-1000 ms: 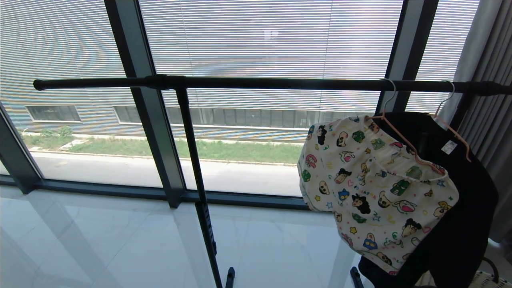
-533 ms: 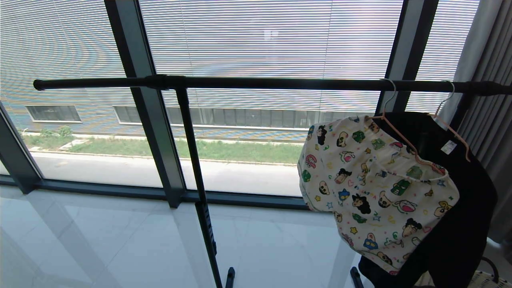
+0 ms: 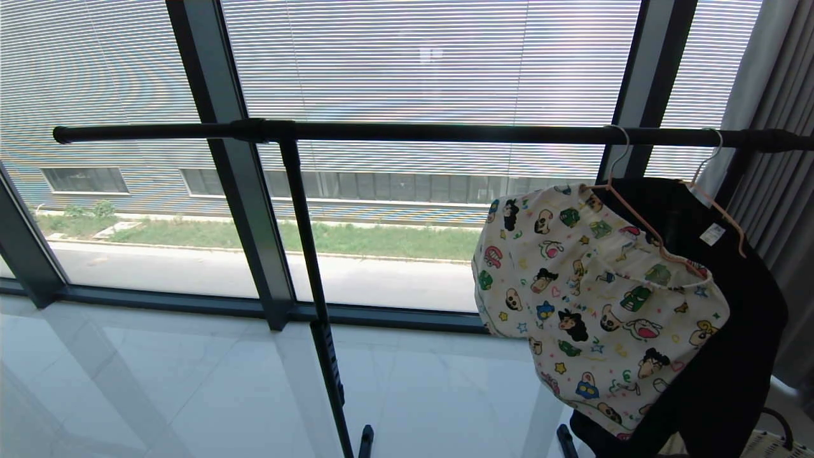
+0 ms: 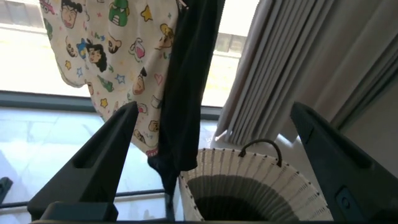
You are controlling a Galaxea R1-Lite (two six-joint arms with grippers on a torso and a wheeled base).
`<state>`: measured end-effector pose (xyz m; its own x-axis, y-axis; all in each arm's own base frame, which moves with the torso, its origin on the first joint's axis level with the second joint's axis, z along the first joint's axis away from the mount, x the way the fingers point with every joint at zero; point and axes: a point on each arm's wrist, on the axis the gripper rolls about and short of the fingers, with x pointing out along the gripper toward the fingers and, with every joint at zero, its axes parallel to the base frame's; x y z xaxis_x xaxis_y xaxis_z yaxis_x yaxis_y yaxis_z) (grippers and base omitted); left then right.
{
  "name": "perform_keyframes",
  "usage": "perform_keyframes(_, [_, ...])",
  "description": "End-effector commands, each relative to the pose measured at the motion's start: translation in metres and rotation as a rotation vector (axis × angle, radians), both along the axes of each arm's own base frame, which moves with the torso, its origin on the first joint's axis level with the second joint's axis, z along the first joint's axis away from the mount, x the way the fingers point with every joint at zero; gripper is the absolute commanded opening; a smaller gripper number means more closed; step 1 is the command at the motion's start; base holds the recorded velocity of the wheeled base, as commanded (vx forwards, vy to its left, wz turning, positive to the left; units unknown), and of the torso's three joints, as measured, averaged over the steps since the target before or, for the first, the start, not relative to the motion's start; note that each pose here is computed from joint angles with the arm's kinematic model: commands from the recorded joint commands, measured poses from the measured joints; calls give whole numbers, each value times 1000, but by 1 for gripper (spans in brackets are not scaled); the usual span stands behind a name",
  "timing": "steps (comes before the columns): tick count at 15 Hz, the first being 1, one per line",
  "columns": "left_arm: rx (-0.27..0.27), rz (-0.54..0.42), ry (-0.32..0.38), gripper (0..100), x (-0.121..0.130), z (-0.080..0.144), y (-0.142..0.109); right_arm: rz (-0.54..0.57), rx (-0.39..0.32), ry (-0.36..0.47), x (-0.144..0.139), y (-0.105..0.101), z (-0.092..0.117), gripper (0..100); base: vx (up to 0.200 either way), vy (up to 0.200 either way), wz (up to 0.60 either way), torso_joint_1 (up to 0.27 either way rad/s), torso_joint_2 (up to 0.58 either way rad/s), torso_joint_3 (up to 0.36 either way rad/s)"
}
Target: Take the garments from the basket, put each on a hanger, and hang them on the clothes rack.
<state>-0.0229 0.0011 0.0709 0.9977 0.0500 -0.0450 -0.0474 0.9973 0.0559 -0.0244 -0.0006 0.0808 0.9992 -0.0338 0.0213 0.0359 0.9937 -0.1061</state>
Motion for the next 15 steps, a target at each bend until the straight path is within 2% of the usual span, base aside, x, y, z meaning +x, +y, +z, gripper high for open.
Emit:
perform_keyframes(1, [0,1,-1,100,0,0,0,33,13,6,0,1,-1,100,0,0,0,0,0,0])
perform_keyframes(3, [0,1,-2,100,0,0,0,34,67,5,0,1,-1,100,0,0,0,0,0,0])
perform_keyframes(5, [0,1,-2,100,0,0,0,-3,67,2,0,0,-1,100,0,0,0,0,0,0])
perform_keyframes(6, [0,1,-1,100,0,0,0,-103,46,-6,0,-2,-1,100,0,0,0,0,0,0])
perform_keyframes(7, [0,1,-1,100,0,0,0,-108,50,-10,0,-2,0,100,0,0,0,0,0,0])
perform_keyframes(8, [0,1,-1,100,0,0,0,-101,56,-11,0,-2,0,100,0,0,0,0,0,0])
perform_keyframes(11, [0,1,-1,100,0,0,0,64,66,-2,0,1,-1,100,0,0,0,0,0,0])
perform_keyframes(13, [0,1,-2,100,0,0,0,64,60,-3,1,1,-1,100,0,0,0,0,0,0])
perform_keyframes(15, [0,2,-1,100,0,0,0,18,75,12,2,0,-4,100,0,0,0,0,0,0])
